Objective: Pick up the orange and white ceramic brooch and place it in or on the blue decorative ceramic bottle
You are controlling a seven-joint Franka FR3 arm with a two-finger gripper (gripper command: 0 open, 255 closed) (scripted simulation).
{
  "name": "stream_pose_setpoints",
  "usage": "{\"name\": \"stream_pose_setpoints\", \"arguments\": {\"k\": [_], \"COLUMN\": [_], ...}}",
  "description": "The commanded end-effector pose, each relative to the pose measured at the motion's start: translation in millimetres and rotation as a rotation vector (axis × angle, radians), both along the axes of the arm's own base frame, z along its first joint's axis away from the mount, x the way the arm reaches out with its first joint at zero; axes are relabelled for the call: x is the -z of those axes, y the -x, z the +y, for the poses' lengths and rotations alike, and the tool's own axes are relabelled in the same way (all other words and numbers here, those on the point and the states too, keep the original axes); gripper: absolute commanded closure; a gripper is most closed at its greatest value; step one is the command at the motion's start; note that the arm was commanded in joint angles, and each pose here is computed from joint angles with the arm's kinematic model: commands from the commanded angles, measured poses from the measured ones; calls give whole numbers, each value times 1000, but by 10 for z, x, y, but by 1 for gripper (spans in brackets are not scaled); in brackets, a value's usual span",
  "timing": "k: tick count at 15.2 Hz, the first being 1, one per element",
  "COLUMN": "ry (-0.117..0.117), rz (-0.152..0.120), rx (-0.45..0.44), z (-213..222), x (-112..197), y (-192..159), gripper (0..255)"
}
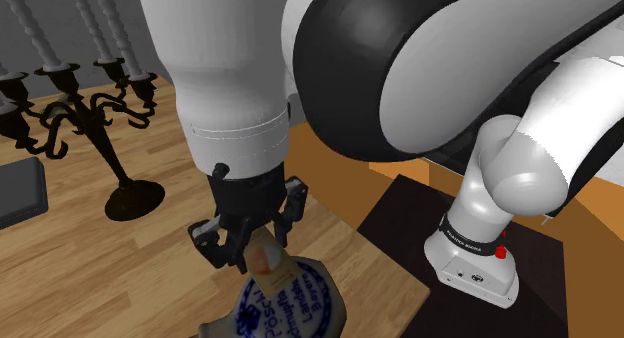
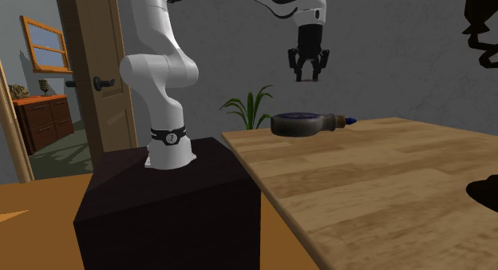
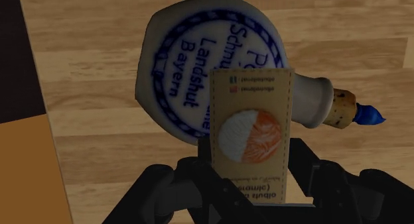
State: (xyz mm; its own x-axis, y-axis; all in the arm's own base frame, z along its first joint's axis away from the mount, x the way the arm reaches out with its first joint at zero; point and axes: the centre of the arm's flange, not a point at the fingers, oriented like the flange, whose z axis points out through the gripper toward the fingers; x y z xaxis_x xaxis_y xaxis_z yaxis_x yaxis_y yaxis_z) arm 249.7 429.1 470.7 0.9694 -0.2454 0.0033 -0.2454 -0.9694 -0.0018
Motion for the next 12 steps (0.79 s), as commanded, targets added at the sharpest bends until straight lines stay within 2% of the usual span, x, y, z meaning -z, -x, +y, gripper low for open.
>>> {"name": "stream_pose_setpoints", "arguments": {"k": [1,8,12], "ry": [0,0,0], "rz": [0,0,0], "rx": [0,0,0], "z": [-11,-11,-11], "x": [109,472,472], "y": [0,0,0], "gripper": [255,255,255]}}
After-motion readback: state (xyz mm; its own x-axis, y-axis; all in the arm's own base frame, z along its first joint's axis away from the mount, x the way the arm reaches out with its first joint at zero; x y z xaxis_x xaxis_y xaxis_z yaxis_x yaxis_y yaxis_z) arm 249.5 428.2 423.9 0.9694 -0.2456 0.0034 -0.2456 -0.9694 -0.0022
